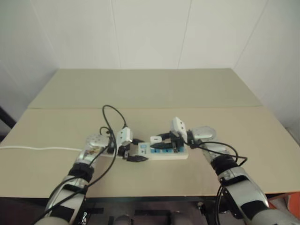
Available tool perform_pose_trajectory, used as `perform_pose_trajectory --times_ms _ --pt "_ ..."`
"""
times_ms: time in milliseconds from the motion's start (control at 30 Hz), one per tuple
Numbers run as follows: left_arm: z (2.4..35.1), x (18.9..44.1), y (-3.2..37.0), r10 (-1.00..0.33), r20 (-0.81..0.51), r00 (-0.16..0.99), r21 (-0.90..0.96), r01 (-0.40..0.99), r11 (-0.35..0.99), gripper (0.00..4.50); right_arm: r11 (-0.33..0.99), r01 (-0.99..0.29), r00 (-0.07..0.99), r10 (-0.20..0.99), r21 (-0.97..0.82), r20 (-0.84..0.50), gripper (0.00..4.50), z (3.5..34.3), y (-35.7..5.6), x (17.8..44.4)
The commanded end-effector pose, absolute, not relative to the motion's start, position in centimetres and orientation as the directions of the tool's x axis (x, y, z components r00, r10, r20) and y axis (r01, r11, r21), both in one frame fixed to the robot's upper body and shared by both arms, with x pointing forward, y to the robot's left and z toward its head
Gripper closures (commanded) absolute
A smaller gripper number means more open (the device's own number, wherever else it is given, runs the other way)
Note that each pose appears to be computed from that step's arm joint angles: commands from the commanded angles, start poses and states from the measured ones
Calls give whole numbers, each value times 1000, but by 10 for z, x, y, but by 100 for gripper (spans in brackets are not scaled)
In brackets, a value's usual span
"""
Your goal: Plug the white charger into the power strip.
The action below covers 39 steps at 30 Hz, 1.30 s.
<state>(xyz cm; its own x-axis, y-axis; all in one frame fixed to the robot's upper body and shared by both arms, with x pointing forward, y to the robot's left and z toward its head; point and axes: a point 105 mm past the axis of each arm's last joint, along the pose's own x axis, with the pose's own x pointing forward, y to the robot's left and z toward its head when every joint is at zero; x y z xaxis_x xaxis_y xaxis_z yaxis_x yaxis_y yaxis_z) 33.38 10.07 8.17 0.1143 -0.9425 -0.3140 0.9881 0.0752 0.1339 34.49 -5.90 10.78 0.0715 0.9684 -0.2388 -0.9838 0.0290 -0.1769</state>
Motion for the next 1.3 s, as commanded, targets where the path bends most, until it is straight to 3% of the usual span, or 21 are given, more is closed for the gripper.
perform_pose_trajectory --times_ms 33,467,500,567,800,1067,1200,1300 --pt "79 333 127 -917 -372 142 129 987 101 122 146 -989 113 826 15 -553 337 27 -123 331" --pt "78 332 124 -920 -367 136 125 987 97 122 166 -986 130 840 20 -527 337 33 -121 336" --pt "78 332 124 -921 -366 136 124 988 96 122 160 -987 127 843 19 -523 281 34 -120 336" --pt "78 332 123 -921 -366 134 124 988 95 122 146 -989 115 850 22 -514 241 36 -118 335" --pt "77 332 121 -923 -362 132 121 988 94 122 126 -992 108 864 3 -491 14 42 -112 334" --pt "77 332 118 -927 -350 134 120 988 97 122 139 -990 130 893 -11 -431 7 59 -108 340" --pt "84 333 115 -938 -318 137 122 987 103 2 148 -988 150 906 -35 -395 0 72 -108 344" --pt "98 331 113 -952 -276 133 139 986 97 2 146 -987 160 916 -65 -367 0 85 -111 346"
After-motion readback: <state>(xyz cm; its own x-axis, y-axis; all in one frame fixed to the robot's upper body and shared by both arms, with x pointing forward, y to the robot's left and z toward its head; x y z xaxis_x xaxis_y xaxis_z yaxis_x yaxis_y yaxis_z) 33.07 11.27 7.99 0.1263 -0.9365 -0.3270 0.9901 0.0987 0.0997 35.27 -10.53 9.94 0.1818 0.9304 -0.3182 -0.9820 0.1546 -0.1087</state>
